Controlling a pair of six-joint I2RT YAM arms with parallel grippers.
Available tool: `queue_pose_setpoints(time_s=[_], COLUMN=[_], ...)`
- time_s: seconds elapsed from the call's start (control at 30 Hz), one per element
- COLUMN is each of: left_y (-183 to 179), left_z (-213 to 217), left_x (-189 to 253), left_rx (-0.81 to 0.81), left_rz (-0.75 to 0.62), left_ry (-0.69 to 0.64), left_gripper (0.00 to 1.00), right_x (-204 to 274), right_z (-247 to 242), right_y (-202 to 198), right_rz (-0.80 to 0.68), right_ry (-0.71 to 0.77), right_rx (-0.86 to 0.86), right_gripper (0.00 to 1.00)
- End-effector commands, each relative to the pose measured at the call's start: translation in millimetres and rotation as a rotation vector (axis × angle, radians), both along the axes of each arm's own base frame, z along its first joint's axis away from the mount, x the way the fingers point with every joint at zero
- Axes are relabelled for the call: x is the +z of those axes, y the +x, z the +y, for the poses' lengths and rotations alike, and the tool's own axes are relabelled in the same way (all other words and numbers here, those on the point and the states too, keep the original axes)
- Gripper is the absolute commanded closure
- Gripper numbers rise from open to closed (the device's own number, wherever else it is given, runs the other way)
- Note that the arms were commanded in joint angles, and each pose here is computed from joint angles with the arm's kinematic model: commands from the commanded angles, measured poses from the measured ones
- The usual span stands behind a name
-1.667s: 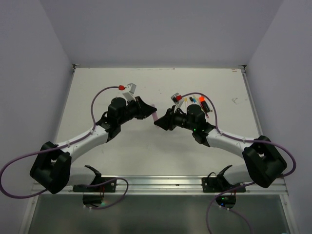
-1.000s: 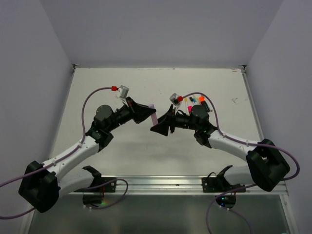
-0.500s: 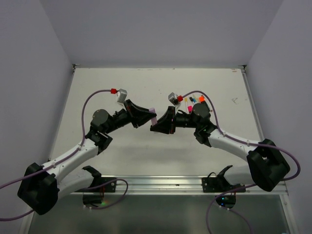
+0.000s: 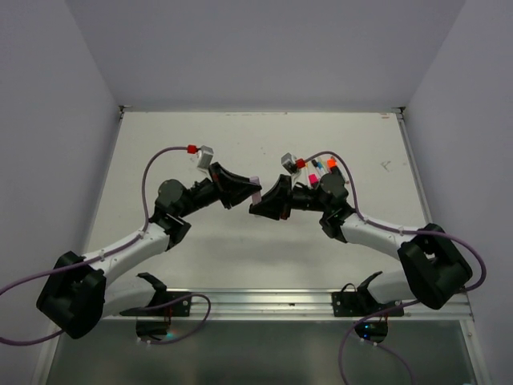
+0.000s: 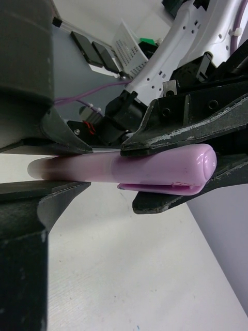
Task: Open the pen caps
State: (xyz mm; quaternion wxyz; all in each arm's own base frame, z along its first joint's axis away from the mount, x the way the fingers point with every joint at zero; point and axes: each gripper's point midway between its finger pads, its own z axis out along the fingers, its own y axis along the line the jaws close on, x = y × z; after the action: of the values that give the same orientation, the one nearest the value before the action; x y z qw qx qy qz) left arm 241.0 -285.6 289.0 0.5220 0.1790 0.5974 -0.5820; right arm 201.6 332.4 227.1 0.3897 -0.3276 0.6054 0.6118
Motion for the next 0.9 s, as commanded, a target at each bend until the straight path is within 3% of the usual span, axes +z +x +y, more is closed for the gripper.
queue_pose_setpoints(time_s=[0.0, 0.87], left_y=[14, 37], left_z=[17, 64], left_x=[102, 196], left_rx=[0.129, 0.296], left_rz=[-0.305, -0.539], left_ry=[-0.218, -0.467], left_gripper=[1.0, 1.0], right_x=[-48, -96], right_z=[-4, -9], right_y=[-37, -71], right_rz=[0.142, 0.278], right_ry=[-0.079, -0.16], right_rx=[0.145, 0.256], right_gripper=[1.0, 1.0])
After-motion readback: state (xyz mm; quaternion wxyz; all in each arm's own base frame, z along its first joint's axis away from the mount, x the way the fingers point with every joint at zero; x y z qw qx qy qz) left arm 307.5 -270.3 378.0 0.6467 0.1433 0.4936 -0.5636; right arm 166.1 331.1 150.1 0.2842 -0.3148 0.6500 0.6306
